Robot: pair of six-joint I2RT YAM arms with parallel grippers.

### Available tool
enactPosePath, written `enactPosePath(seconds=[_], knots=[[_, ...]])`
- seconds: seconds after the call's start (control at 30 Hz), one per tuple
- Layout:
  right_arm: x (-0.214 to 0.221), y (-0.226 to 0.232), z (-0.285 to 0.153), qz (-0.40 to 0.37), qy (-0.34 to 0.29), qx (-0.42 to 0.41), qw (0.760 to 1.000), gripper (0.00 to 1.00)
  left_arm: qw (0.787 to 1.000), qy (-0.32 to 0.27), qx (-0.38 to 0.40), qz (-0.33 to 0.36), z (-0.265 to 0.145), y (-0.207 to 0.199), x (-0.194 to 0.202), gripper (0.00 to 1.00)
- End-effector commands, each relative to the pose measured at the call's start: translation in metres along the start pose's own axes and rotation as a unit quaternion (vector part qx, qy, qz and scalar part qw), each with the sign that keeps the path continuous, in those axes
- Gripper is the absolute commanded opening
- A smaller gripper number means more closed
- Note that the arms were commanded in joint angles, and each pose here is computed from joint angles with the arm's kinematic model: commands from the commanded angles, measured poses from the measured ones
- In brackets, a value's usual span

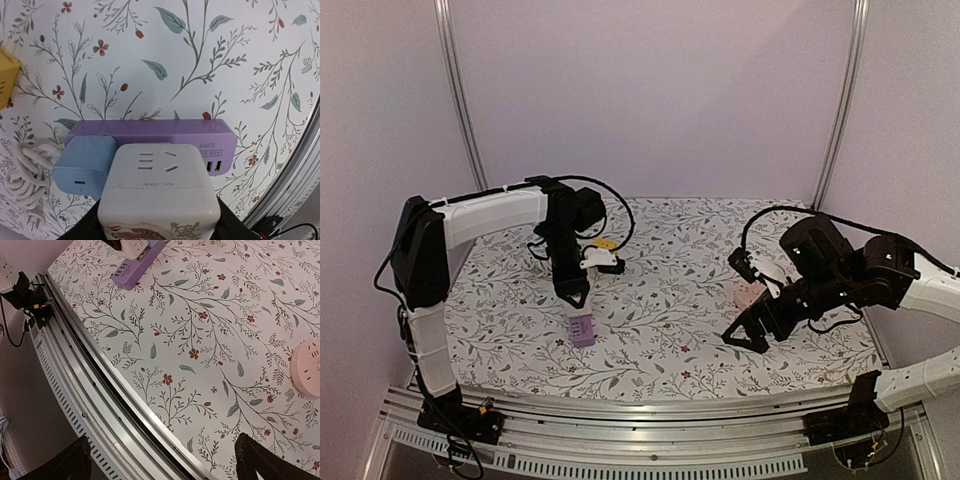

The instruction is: Insert the plug

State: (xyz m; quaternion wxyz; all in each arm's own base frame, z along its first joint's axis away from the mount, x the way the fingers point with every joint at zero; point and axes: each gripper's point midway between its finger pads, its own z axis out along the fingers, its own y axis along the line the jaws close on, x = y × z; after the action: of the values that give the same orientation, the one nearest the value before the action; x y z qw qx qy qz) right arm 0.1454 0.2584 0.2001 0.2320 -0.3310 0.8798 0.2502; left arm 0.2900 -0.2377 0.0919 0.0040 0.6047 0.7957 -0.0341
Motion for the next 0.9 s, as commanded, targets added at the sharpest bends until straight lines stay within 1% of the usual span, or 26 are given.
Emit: enactPosePath(seconds=[0.0,0.07,0.2,0.33,0.67,0.87], knots=[[-0.013,0.001,0.0,0.011,-0.017,0.003,1.0,0.99,1.0,-0.014,-0.022,-0.004,-0.01,0.011,-0.001,0.0],[-0.014,0.001,0.001,0.012,-0.016,0.002,1.0,0.99,1.0,-0.005,-0.022,-0.002,-0.01,0.011,0.002,0.0],[-0.015,0.003,0.005,0.012,-0.011,-0.001,1.0,0.99,1.0,-0.009,-0.021,-0.004,-0.009,0.009,0.002,0.0],[-0.017,0.004,0.008,0.012,-0.006,-0.002,1.0,0.99,1.0,-0.007,-0.013,0.0,0.0,0.008,0.003,0.0],[-0.016,0.006,0.009,0.013,-0.003,-0.004,1.0,0.99,1.0,-0.022,0.002,0.012,0.01,0.007,-0.007,0.0],[-0.016,0.007,0.009,0.015,-0.003,-0.003,1.0,0.99,1.0,-0.024,-0.004,0.001,0.008,0.012,-0.012,0.0]])
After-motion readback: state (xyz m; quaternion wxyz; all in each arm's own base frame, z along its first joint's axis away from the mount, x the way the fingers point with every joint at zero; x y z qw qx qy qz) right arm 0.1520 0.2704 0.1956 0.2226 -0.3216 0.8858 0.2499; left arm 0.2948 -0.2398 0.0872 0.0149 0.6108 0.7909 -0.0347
